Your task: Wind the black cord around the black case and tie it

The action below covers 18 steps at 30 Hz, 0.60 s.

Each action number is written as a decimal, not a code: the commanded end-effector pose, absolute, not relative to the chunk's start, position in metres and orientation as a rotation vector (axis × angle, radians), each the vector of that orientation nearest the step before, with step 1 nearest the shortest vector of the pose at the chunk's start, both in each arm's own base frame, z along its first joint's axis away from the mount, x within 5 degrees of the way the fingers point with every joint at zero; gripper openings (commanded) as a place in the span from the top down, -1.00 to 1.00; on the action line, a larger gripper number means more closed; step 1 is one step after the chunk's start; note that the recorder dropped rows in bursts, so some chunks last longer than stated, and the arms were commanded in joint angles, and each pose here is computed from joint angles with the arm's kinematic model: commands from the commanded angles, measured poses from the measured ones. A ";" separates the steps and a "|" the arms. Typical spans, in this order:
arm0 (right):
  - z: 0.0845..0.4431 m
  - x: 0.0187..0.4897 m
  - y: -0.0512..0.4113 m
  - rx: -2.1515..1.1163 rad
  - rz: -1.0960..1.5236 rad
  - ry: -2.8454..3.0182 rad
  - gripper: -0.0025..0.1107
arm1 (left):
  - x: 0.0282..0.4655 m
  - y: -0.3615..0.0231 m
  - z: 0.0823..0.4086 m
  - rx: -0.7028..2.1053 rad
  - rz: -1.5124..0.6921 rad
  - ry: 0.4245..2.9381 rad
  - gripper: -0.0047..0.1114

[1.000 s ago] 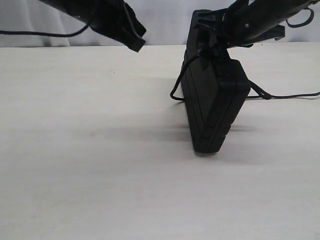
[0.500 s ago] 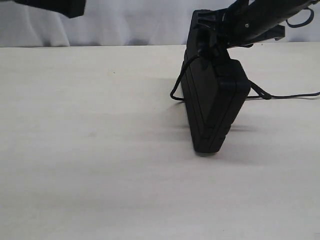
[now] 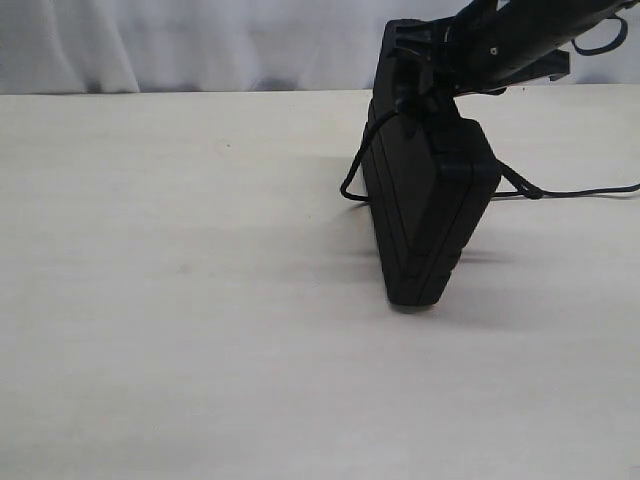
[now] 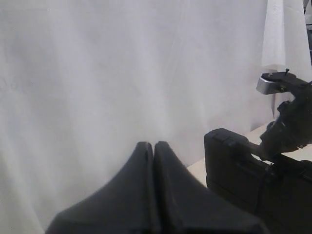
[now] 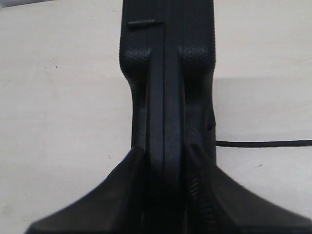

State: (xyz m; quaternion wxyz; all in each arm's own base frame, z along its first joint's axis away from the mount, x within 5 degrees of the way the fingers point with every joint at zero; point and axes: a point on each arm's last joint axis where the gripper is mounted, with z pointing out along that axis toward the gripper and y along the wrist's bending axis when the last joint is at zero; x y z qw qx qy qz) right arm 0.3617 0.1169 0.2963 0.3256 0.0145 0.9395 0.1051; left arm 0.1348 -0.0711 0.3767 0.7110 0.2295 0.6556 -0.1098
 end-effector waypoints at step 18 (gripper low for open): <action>0.303 0.363 0.119 0.039 0.304 2.420 0.88 | 0.041 -0.026 0.348 0.426 -0.331 1.245 0.92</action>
